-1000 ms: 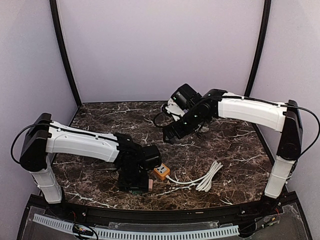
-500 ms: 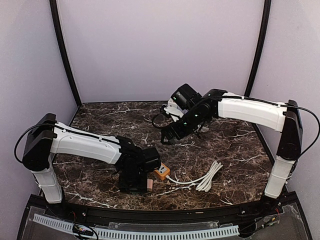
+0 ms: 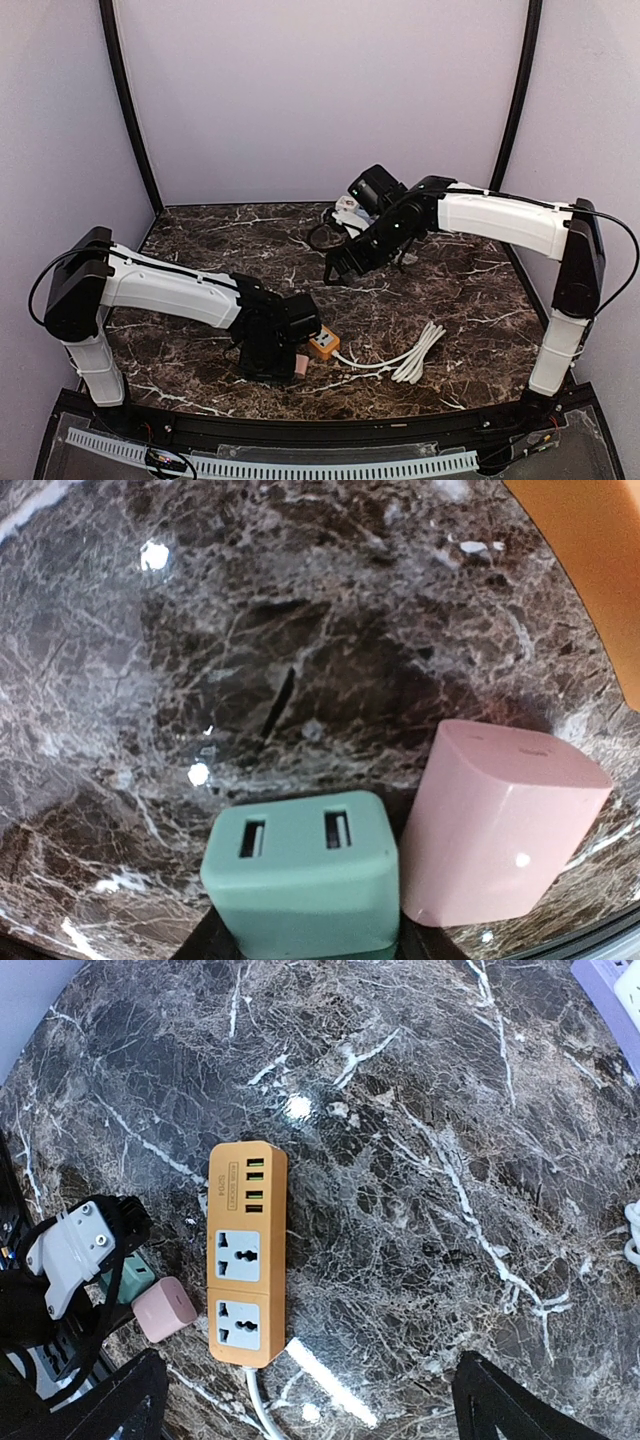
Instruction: Insert the plug
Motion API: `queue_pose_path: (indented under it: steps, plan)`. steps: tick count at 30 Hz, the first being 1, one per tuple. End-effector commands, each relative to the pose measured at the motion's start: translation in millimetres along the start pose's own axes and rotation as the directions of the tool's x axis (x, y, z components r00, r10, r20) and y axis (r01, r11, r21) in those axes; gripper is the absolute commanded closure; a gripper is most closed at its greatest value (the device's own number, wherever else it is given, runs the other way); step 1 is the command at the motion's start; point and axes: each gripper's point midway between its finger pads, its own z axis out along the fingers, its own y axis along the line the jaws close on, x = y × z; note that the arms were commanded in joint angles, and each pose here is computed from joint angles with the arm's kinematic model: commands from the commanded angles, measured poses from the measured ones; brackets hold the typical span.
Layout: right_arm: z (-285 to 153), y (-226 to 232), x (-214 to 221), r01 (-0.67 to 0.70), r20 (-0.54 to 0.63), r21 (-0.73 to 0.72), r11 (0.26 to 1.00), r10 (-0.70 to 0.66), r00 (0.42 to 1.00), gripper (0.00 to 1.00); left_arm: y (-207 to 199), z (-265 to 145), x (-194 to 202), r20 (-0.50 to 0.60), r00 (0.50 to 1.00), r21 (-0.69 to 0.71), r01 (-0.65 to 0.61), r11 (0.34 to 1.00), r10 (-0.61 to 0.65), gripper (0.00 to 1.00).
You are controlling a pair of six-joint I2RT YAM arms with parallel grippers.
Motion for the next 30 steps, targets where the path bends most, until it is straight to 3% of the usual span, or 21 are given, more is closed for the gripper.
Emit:
queue_pose_path:
  steps: [1, 7, 13, 17, 21, 30]
  plan:
    - [-8, -6, -6, -0.002, 0.036, -0.015, 1.000, 0.002, 0.999, 0.01, 28, 7, -11, 0.029, 0.996, -0.104, -0.085, 0.991, 0.088, 0.64]
    - [-19, -15, -7, -0.014, 0.061, -0.003, 1.000, 0.015, 0.998, 0.01, 37, 12, -15, 0.016, 0.976, -0.092, -0.213, 0.973, 0.215, 0.64]
    - [-27, -21, -6, -0.021, 0.076, 0.007, 1.000, 0.020, 0.997, 0.01, 47, 11, -26, -0.007, 0.952, -0.101, -0.305, 0.947, 0.306, 0.57]
    - [-30, -25, -6, -0.019, 0.084, 0.021, 1.000, 0.017, 0.996, 0.01, 52, 12, -28, -0.002, 0.958, -0.115, -0.285, 0.952, 0.287, 0.44]
    - [-32, -29, -8, -0.022, 0.092, 0.029, 0.999, 0.020, 0.996, 0.01, 48, 12, -33, 0.044, 0.972, -0.117, -0.225, 0.967, 0.231, 0.38]
    - [-38, -41, -7, -0.054, 0.100, 0.026, 0.998, 0.051, 0.994, 0.01, 32, 16, -36, 0.129, 0.986, -0.104, -0.091, 0.990, 0.104, 0.35]
